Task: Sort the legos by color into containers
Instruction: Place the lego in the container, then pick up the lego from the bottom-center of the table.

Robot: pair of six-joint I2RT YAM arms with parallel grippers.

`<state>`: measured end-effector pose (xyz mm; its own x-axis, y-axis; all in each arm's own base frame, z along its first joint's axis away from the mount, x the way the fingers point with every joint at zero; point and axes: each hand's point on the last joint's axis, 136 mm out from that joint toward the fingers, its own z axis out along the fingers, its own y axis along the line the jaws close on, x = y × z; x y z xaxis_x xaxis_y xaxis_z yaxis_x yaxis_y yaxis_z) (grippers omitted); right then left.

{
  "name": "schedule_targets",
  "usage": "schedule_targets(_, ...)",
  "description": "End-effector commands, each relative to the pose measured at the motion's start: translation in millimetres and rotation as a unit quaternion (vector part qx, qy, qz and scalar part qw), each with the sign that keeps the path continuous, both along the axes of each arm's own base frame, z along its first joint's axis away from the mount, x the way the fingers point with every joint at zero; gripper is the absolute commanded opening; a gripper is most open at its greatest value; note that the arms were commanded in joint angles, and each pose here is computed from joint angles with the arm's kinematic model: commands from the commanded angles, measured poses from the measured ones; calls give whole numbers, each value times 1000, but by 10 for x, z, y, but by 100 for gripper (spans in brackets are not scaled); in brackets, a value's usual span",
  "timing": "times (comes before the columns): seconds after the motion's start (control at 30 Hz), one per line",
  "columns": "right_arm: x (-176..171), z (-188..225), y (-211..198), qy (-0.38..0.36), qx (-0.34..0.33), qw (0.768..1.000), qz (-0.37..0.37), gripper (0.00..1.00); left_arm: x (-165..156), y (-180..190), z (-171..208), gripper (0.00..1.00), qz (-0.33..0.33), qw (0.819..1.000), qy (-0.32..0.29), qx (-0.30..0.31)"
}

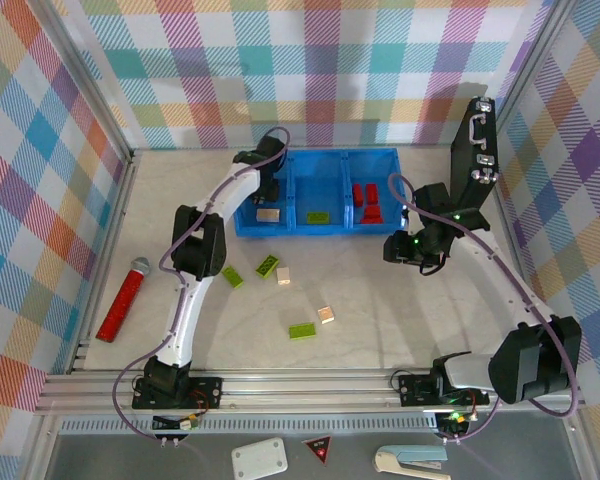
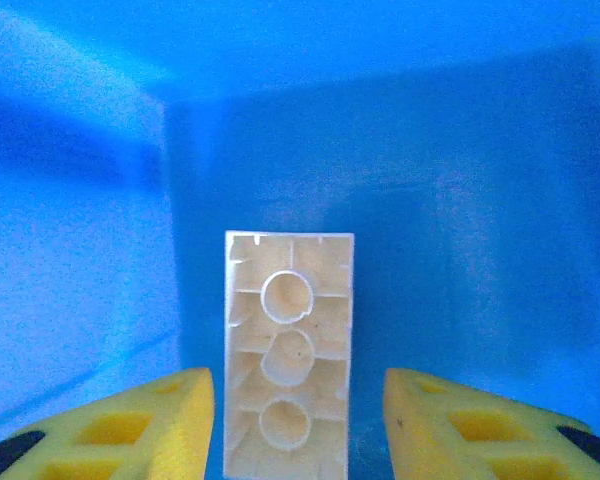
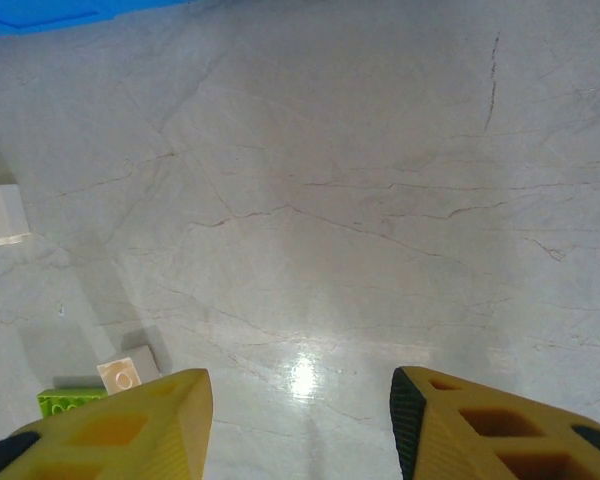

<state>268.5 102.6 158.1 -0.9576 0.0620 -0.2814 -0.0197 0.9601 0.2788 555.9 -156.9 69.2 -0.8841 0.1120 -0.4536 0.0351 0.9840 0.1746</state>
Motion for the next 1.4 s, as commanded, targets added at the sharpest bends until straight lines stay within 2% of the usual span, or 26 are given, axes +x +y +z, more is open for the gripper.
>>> schedule_targets(0.0,-62,115,72,-1,25,1000,-2,51,-93,3,564,48,1,999,-26,-34)
schedule_targets(0.37,-191,53,207,18,43,999,1,51,-576,-14,862,48,-11,995,-16,-93)
schedule_targets(0.87,-369,-138,568,51,22,998,38,51,-1403,444,1114,48,25,986,7,-164)
schedule_targets(1.13,-441,-292,849,73,2,995,69,51,-1764,738,1099,49,46,981,24,-186)
schedule_targets(1.37,-530,-446,1120,96,-20,990,96,51,-2004,969,926,49,62,981,35,-181)
